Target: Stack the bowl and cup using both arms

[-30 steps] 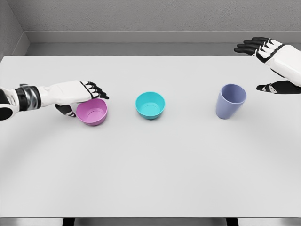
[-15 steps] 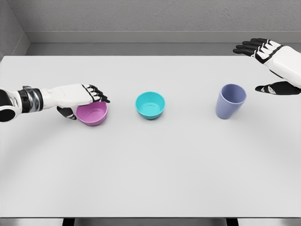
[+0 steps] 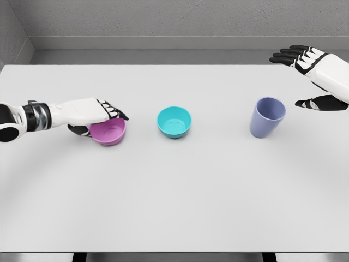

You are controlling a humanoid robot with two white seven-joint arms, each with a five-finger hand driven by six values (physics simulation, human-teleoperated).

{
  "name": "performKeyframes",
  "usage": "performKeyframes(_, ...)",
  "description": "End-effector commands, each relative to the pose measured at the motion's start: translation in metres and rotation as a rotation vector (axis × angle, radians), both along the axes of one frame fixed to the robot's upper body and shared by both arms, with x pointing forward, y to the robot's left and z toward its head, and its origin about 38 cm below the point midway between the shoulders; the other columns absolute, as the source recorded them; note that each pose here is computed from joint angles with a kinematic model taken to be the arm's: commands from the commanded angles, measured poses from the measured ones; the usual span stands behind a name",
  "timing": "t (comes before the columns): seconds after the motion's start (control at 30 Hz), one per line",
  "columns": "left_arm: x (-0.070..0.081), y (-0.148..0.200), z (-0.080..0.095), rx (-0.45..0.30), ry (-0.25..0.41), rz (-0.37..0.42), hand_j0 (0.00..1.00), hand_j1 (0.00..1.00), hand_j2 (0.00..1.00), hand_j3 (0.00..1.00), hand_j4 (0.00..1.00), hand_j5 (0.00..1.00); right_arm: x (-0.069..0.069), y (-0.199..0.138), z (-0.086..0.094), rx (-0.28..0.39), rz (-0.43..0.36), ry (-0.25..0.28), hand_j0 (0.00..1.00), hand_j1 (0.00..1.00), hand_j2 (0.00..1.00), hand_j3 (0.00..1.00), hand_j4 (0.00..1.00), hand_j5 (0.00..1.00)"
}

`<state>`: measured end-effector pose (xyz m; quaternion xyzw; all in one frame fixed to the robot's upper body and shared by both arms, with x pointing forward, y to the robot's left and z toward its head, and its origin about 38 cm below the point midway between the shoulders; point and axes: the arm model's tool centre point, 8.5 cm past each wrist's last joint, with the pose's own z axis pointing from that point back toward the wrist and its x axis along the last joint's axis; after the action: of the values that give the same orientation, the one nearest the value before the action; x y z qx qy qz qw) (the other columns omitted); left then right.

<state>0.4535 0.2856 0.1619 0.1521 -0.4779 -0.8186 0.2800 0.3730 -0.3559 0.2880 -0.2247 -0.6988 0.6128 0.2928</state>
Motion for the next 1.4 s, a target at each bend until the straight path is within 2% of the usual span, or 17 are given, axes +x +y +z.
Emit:
performKeyframes(0.0,0.000,-0.002,0.000,-0.006,0.002,-0.001,0.63,0.63,0.63,0.63,0.63,0.63,0.000,0.000,0.001,0.005,-0.001,0.000,1.00,1.00,1.00,1.00,1.00,1.00)
performKeyframes(0.07,0.000,-0.002,0.000,-0.008,0.003,-0.002,0.59,0.59,0.59,0.59,0.59,0.59,0.000,0.000,0.001,0.004,-0.001,0.001,1.00,1.00,1.00,1.00,1.00,1.00)
performKeyframes(0.27,0.000,-0.001,0.002,-0.029,0.005,0.003,0.58,0.58,0.58,0.58,0.58,0.58,0.000,0.000,0.000,0.005,0.000,0.001,1.00,1.00,1.00,1.00,1.00,1.00)
performKeyframes(0.33,0.001,-0.002,0.004,-0.038,0.001,0.006,0.53,0.53,0.53,0.53,0.53,0.53,0.000,0.000,0.000,0.005,0.000,0.001,1.00,1.00,1.00,1.00,1.00,1.00)
performKeyframes(0.43,0.003,-0.002,0.008,-0.057,-0.003,0.010,0.53,0.53,0.53,0.53,0.53,0.53,0.000,0.000,0.000,0.004,-0.001,0.003,1.00,1.00,1.00,1.00,1.00,1.00)
performKeyframes(0.73,0.017,-0.022,0.040,-0.140,-0.063,-0.013,0.53,0.53,0.53,0.53,0.53,0.53,0.000,0.000,0.000,0.004,0.000,0.002,1.00,1.00,1.00,1.00,1.00,1.00)
performKeyframes(0.87,0.023,-0.055,0.049,-0.199,-0.082,-0.060,0.53,0.53,0.53,0.53,0.53,0.53,0.000,0.000,0.001,0.005,0.001,0.001,1.00,1.00,1.00,1.00,1.00,1.00)
performKeyframes(1.17,0.024,-0.124,0.044,-0.229,-0.087,-0.163,0.54,0.54,0.54,0.54,0.54,0.54,0.000,0.000,0.000,0.004,0.002,0.003,1.00,1.00,1.00,1.00,1.00,1.00)
performKeyframes(1.37,0.031,-0.134,0.024,-0.177,-0.069,-0.150,0.55,0.55,0.55,0.55,0.55,0.55,0.000,0.000,-0.001,0.005,0.001,0.004,1.00,1.00,1.00,1.00,1.00,1.00)
